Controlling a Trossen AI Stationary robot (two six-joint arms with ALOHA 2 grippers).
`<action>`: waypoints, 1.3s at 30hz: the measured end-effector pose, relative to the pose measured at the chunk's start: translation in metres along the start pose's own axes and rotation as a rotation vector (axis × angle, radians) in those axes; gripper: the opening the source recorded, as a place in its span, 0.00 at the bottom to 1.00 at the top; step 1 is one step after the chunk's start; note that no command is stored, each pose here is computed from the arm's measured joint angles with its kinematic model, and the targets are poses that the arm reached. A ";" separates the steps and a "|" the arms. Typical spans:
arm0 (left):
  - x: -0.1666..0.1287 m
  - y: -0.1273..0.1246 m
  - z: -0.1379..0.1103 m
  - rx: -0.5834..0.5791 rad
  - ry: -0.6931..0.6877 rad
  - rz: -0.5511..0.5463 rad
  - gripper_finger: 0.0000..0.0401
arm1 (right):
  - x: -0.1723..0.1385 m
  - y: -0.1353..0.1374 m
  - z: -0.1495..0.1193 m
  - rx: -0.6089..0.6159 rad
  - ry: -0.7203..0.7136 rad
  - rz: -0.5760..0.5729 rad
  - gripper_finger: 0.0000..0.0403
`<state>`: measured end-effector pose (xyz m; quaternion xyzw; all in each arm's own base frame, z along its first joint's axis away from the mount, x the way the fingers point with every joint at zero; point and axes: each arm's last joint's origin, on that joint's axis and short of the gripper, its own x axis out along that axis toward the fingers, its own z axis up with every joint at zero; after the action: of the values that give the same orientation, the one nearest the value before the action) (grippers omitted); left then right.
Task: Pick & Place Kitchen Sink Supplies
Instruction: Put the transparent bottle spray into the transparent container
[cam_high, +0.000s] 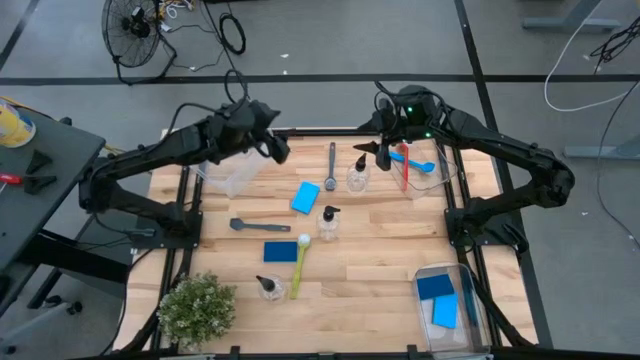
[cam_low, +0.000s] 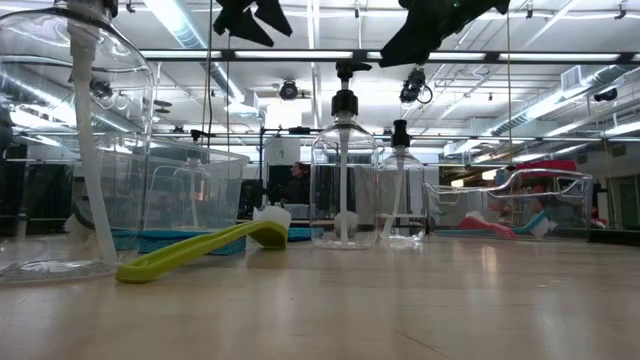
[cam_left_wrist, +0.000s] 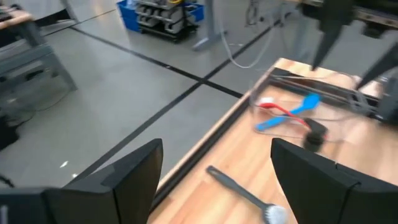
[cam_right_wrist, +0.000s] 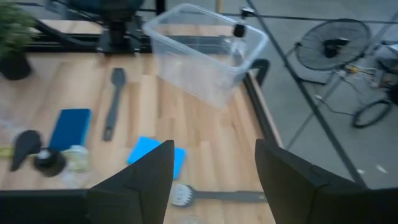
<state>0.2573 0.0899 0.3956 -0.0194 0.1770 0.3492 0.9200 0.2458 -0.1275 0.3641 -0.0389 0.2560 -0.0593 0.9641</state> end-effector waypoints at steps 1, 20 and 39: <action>-0.001 -0.004 0.000 0.005 -0.002 -0.014 0.76 | 0.000 0.001 0.000 0.000 -0.003 0.017 0.56; -0.016 -0.035 -0.003 0.041 -0.013 -0.132 0.76 | 0.008 0.044 -0.002 -0.047 0.103 0.184 0.56; -0.017 -0.035 -0.003 0.025 -0.004 -0.158 0.76 | 0.007 0.069 -0.017 -0.064 0.341 0.102 0.56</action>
<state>0.2677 0.0522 0.3948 -0.0212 0.1775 0.2734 0.9451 0.2500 -0.0612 0.3392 -0.0458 0.4191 -0.0081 0.9067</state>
